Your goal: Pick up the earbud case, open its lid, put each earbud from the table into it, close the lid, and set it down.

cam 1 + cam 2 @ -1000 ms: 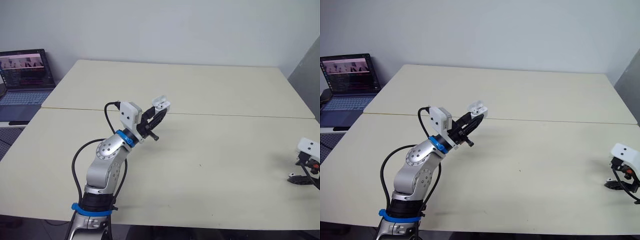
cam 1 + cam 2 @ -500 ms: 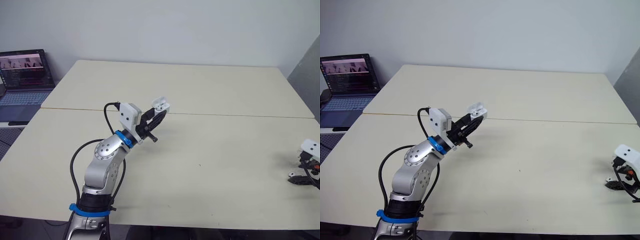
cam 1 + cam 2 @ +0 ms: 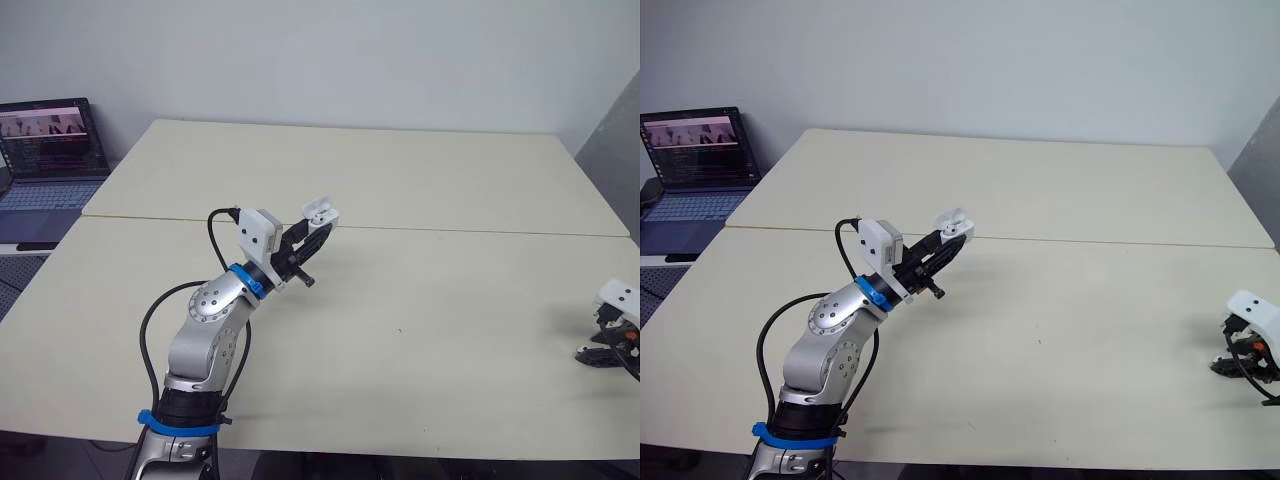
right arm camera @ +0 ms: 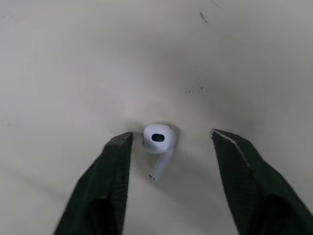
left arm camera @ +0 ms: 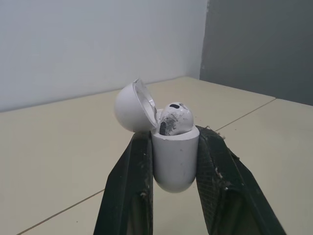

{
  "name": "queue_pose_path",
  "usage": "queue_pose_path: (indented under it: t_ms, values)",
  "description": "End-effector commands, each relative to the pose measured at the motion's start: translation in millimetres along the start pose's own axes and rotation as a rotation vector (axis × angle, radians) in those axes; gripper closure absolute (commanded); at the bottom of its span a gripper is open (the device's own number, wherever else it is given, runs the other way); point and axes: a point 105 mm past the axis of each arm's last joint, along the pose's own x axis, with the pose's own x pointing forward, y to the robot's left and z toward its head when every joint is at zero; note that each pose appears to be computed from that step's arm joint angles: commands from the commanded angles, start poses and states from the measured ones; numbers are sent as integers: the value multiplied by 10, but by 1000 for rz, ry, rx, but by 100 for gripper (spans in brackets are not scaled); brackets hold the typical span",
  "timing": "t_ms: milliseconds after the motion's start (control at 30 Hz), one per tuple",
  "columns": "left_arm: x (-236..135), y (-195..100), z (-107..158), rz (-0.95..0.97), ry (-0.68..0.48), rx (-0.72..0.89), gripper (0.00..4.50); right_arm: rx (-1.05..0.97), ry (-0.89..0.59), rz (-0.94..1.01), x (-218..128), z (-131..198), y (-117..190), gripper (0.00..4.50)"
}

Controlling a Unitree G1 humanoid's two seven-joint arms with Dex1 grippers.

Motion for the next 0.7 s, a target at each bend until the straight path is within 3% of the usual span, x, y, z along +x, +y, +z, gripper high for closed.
queue_pose_path:
  t_ms: [33, 133, 333, 467, 600, 700]
  values:
    - [2, -33, 152, -17, -51, 27, 371, -26, -10, -19, -66, 55, -24, 305]
    - [4, -35, 149, -15, -53, 26, 371, -31, -20, -19, -56, 86, -21, 410]
    - [-7, -36, 141, -15, -51, 25, 371, -52, -90, 16, -62, 269, 59, 409]
    - [7, -71, 135, -31, -55, 16, 371, -264, -411, 111, -169, 1049, 396, 409]
    - [80, -156, 164, -83, -76, 3, 371, -284, -925, 191, -564, 2105, 854, 409]
    - [125, -191, 195, -111, -89, -4, 371, -256, -1167, 249, -822, 2504, 1169, 409]
